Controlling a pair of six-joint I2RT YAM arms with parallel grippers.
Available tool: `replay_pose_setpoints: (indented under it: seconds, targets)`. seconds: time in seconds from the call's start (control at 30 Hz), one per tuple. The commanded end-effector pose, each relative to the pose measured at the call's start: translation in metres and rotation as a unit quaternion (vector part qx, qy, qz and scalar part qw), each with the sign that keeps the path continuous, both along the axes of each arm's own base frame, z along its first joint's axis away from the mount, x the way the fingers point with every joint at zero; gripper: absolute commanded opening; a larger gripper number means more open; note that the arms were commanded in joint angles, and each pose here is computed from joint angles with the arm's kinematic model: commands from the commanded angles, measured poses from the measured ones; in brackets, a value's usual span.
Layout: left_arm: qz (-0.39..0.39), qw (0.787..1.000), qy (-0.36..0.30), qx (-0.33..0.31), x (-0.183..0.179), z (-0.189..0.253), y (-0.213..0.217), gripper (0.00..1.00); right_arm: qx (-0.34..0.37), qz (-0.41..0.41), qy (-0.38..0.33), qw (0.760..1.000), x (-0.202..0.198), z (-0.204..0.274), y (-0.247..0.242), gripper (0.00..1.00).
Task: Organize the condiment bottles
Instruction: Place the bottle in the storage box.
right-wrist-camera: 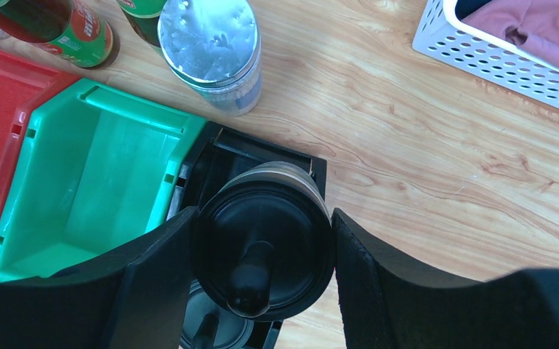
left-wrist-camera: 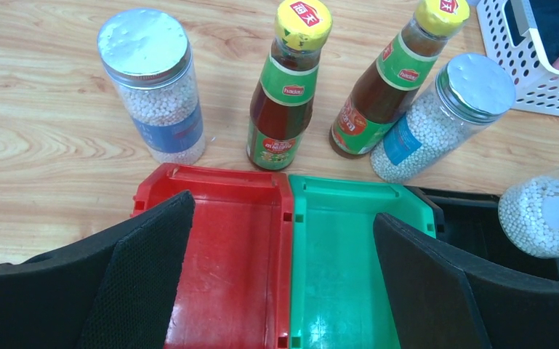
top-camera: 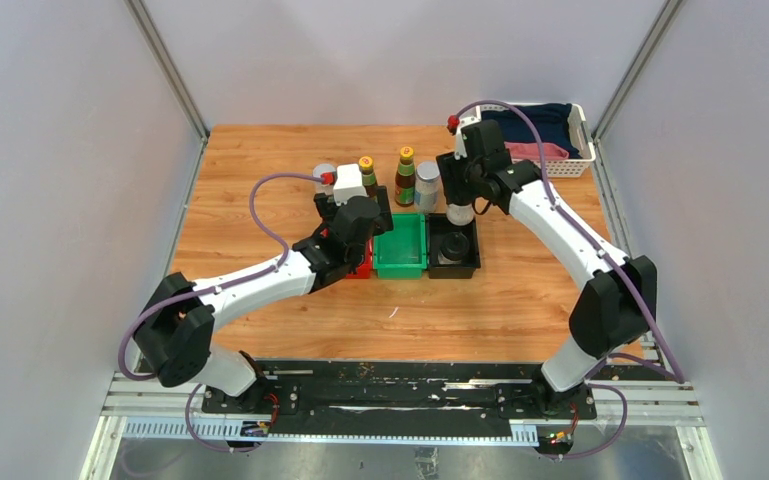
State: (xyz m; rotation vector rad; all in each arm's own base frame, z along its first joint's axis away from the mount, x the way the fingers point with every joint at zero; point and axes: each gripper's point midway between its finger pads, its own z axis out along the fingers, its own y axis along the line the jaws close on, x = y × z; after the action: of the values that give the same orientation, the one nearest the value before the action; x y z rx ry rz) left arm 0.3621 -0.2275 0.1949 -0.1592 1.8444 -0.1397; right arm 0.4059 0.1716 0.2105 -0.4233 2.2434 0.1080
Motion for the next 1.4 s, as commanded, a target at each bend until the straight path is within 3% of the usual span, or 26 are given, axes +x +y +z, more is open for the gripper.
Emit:
replay_pose_setpoints:
  seconds: [0.0, 1.37]
  targets:
    - [0.007, 1.000, -0.014, -0.021, -0.004, 0.010, 0.001, 1.00, 0.022, 0.004, -0.034, 0.999, -0.004, 0.024, 0.007, 0.00]
    - [0.020, 1.000, -0.021, -0.008, -0.003, 0.013, 0.007, 1.00, 0.034, 0.023, -0.002, 0.999, -0.007, -0.010, 0.026, 0.00]
